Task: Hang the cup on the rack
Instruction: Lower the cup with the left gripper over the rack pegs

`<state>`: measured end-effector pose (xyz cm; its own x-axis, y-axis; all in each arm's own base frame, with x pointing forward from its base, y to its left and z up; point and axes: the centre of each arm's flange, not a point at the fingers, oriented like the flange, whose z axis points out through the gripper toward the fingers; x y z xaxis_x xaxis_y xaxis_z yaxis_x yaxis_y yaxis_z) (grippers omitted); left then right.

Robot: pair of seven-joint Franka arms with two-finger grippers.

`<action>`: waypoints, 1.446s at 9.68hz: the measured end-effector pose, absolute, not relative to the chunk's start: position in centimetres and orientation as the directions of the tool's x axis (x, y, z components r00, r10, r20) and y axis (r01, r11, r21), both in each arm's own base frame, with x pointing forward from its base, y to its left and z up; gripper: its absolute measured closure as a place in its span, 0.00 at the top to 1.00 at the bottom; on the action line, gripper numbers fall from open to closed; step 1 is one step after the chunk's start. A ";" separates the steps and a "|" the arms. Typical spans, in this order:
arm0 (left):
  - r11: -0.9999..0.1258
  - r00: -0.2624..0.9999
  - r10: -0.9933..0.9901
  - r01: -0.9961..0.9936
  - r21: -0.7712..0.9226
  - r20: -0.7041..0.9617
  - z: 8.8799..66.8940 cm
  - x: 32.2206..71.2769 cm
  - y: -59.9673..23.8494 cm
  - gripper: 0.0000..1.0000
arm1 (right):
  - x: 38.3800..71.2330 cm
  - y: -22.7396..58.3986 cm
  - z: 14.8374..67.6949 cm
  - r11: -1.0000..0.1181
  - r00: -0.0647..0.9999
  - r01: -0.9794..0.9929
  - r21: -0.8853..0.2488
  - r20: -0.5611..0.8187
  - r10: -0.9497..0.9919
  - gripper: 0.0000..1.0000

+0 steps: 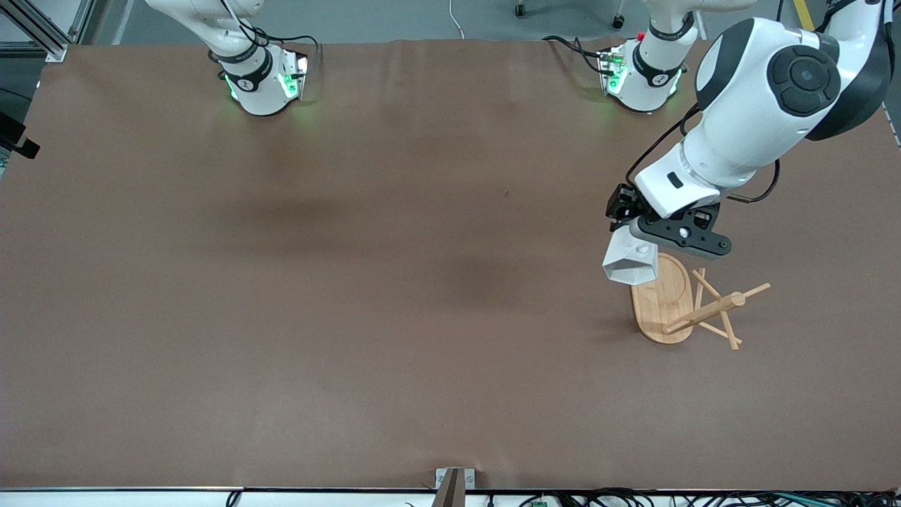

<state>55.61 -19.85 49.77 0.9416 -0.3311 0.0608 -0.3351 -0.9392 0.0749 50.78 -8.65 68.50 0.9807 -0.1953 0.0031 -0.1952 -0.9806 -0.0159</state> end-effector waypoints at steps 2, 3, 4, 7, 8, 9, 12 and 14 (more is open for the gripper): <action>-0.915 0.921 -0.386 -0.390 0.103 0.055 46.6 54.6 -18.0 0.75 | 50.8 -8.0 69.1 -0.983 0.983 -0.183 -0.015 0.012 -0.184 1.00; -0.899 0.907 -0.418 -0.421 0.121 0.052 45.2 54.4 -17.1 0.75 | 50.8 -7.5 69.1 -0.985 0.985 -0.174 -0.012 0.006 -0.174 1.00; -0.885 0.895 -0.444 -0.446 0.130 0.051 44.2 54.4 -16.1 0.75 | 50.9 -6.9 69.0 -0.987 0.987 -0.161 -0.001 0.004 -0.161 1.00; -0.866 0.882 -0.468 -0.469 0.173 0.048 42.6 54.5 -13.0 0.75 | 51.1 -5.6 69.2 -0.990 0.990 -0.138 0.016 0.012 -0.138 1.00; -0.859 0.880 -0.472 -0.473 0.198 0.052 42.1 54.5 -12.0 0.75 | 51.1 -5.6 69.2 -0.990 0.990 -0.139 0.016 0.013 -0.138 1.00; -0.849 0.875 -0.481 -0.480 0.221 0.056 41.5 54.4 -10.9 0.75 | 51.2 -5.7 69.2 -0.990 0.990 -0.140 0.016 0.013 -0.140 1.00; -0.839 0.870 -0.489 -0.490 0.236 0.068 40.6 54.5 -9.4 0.75 | 51.7 -5.8 69.2 -0.990 0.990 -0.141 0.016 0.035 -0.140 1.00; -0.836 0.865 -0.494 -0.500 0.225 0.088 40.5 55.0 -9.4 0.75 | 51.8 -5.8 69.1 -0.990 0.989 -0.141 0.016 0.040 -0.140 1.00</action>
